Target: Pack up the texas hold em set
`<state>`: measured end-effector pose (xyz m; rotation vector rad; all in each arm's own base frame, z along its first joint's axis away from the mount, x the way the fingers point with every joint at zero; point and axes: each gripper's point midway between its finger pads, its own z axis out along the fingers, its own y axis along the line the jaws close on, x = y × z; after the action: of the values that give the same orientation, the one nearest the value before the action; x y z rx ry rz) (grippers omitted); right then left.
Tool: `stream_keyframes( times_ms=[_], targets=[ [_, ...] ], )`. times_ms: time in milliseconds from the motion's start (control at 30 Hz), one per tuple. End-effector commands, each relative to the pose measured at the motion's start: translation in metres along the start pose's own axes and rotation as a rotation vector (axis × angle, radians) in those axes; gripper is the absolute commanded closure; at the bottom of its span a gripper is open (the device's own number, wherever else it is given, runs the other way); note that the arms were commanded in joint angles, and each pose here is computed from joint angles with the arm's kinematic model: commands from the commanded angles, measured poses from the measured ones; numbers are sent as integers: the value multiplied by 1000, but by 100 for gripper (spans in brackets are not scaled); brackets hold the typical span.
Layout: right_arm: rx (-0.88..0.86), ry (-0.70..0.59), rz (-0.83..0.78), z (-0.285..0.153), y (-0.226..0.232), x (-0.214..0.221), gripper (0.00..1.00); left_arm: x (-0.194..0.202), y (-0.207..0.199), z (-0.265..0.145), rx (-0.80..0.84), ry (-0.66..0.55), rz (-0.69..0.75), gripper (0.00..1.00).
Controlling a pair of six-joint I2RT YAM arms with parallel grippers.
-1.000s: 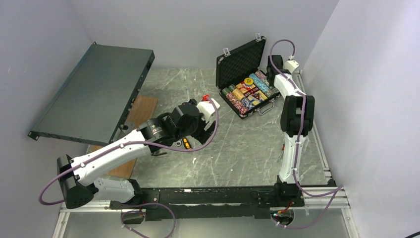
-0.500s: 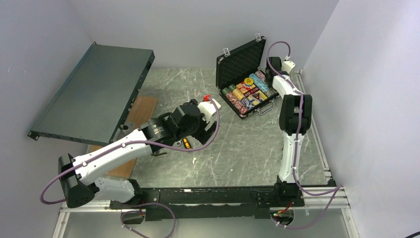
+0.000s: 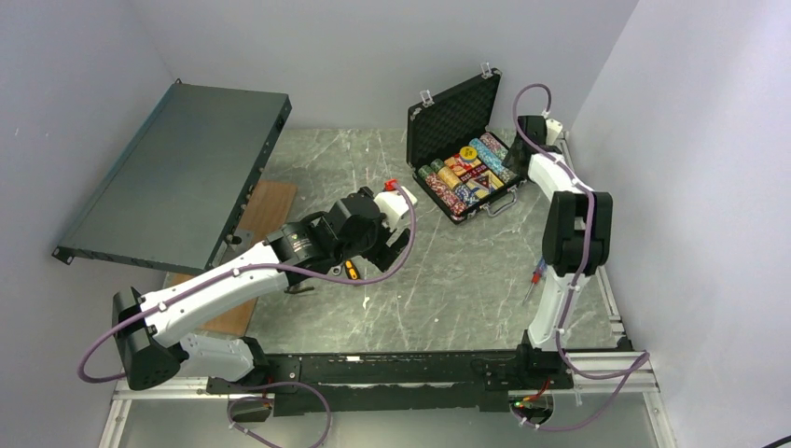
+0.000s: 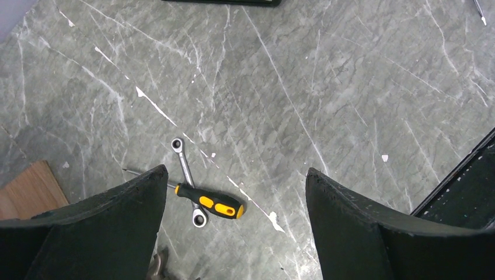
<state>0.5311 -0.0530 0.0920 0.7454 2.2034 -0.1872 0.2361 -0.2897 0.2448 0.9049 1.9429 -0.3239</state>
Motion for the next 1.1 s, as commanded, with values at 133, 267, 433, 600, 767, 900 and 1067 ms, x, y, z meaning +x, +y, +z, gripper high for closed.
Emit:
stream_keyframes(
  times_ms=[133,267,433,600,767,900,1067],
  targets=[
    [-115,-139,-47,-38,4,-39,68,-9,8,-6,-45,-34,-6,11],
    [-162,-118,-11,-21,13,-50,77,-11,7,-8,-36,-45,-11,11],
    [-121,-85,-20,7,20,-53,83,-11,8,-8,-41,-39,-8,11],
    [-94,-65,-3,30,22,-45,90,-10,13,-8,-64,-33,0,11],
    [-74,-32,19,52,22,-27,100,-8,10,-6,-54,-29,2,10],
    [-71,-23,14,63,23,-22,100,-9,11,-6,-56,-24,2,11],
    [-71,-50,-20,50,25,-41,100,-10,9,-8,-45,-39,-5,10]
  ],
)
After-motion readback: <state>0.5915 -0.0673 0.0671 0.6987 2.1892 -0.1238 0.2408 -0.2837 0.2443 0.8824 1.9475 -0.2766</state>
